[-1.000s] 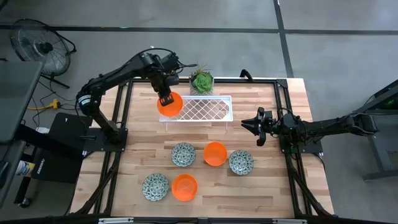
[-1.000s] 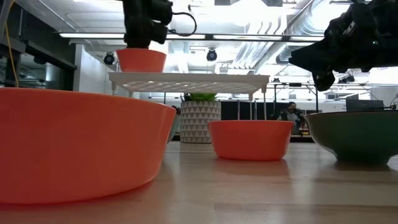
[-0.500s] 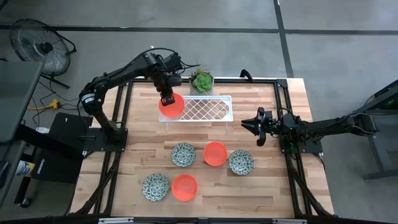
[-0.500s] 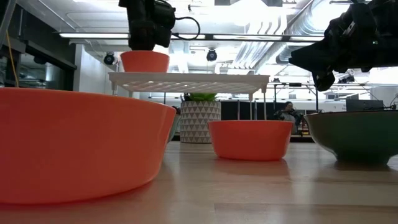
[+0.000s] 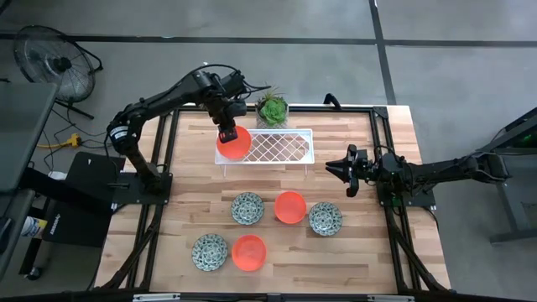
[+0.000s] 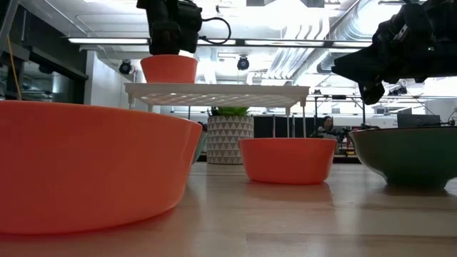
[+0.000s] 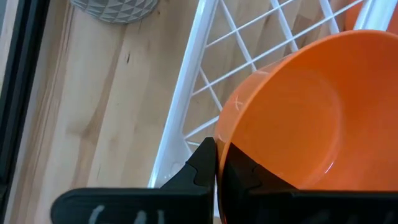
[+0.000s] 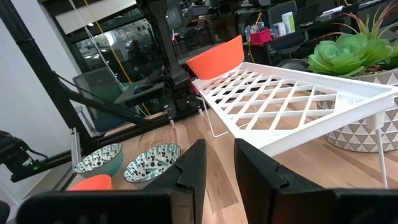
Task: Pick & Place Mini bowls
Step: Put the top left orange bowl on the shelf, then put the bottom blue bowl on the shelf
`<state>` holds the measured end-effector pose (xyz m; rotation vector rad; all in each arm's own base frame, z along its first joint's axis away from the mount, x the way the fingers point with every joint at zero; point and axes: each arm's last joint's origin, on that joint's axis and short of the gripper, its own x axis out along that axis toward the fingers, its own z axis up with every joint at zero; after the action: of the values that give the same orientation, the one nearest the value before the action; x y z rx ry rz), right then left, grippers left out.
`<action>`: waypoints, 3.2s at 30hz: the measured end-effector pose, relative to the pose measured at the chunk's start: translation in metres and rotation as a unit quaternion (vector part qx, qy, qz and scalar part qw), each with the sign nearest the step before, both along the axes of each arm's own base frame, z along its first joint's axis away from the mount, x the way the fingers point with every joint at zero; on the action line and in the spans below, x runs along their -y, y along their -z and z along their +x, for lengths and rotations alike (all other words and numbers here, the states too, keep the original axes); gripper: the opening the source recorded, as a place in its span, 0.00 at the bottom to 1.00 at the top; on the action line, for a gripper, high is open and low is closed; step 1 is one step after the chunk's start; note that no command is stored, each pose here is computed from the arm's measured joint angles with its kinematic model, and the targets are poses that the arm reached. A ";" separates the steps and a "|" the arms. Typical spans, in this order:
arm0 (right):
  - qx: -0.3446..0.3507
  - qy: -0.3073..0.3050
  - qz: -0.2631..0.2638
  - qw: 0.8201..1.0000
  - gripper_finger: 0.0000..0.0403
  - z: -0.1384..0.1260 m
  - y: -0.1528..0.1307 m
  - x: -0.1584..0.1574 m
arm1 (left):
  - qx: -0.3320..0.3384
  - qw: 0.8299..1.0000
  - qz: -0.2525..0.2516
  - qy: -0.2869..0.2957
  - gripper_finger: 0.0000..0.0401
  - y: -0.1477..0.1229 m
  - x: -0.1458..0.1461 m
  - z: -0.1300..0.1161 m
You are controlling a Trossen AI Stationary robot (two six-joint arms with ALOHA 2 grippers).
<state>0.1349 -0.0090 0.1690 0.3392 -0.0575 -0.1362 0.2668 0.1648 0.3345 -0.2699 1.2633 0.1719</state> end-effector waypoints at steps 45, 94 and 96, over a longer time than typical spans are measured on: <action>0.000 0.000 0.000 1.000 0.18 0.000 0.000 0.000 | 0.086 0.944 0.154 0.279 0.24 -0.102 0.101 0.016; -0.002 0.000 0.000 1.000 0.18 0.000 0.000 0.000 | -0.054 0.989 0.093 0.098 0.24 -0.019 0.339 -0.020; -0.002 0.001 0.000 1.000 0.18 0.000 0.000 0.000 | -0.064 0.990 0.090 0.082 0.27 -0.013 0.338 -0.022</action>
<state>0.1349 -0.0090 0.1686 0.3389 -0.0536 -0.1385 0.2451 -0.1736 0.3474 0.0012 1.3815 0.1624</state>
